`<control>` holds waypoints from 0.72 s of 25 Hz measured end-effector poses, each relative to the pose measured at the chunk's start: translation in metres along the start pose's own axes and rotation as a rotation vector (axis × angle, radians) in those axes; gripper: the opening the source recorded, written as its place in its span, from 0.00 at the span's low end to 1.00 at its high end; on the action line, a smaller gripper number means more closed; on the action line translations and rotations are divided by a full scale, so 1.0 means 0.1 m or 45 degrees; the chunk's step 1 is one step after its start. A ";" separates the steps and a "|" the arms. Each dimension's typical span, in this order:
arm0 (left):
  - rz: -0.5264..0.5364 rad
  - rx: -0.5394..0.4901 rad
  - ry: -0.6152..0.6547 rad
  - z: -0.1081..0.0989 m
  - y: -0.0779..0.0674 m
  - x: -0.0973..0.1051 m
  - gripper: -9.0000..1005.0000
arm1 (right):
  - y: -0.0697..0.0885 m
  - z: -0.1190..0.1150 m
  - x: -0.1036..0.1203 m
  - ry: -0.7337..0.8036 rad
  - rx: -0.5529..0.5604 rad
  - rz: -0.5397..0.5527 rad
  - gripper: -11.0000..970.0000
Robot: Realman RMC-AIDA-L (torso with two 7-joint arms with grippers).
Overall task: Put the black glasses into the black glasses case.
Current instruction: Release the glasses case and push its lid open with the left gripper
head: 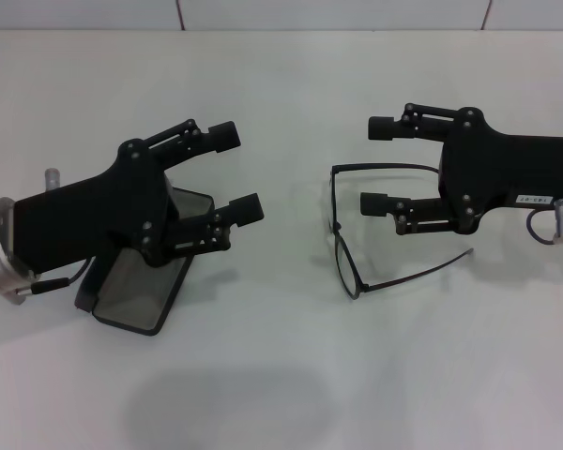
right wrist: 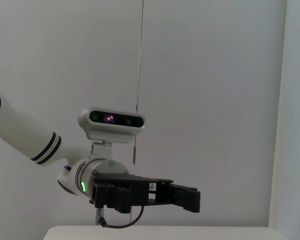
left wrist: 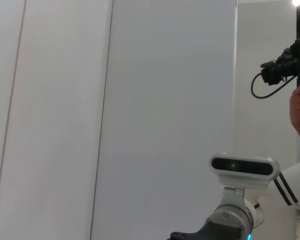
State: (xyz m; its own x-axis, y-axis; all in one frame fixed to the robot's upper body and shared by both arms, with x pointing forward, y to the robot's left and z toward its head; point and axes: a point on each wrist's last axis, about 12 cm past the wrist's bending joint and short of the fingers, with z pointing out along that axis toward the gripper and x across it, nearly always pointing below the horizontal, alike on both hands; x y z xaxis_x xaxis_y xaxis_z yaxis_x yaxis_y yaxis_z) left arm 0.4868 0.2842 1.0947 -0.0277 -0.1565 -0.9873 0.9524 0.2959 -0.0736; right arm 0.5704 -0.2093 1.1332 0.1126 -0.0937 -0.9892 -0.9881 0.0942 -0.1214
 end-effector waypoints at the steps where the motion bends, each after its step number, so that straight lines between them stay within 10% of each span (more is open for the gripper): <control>1: 0.000 0.001 0.000 0.00 0.00 0.00 0.84 | 0.00 0.00 0.00 -0.001 0.001 0.000 0.82; 12: -0.039 -0.048 -0.023 -0.04 0.03 -0.02 0.83 | 0.01 0.01 0.01 -0.003 0.004 -0.010 0.82; 18: -0.353 -0.321 0.160 -0.21 0.48 -0.25 0.83 | 0.03 -0.01 0.03 -0.003 0.008 -0.003 0.82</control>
State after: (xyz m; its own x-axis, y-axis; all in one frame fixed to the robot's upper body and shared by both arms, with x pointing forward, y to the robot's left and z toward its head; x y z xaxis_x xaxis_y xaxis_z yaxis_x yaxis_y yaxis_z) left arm 0.5270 0.3220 1.1132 -0.3251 -0.1508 -0.9336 0.7997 0.4831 -0.3565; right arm 0.5680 -0.2101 1.1303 0.1156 -0.0914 -0.9891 -0.9871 0.1004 -0.1247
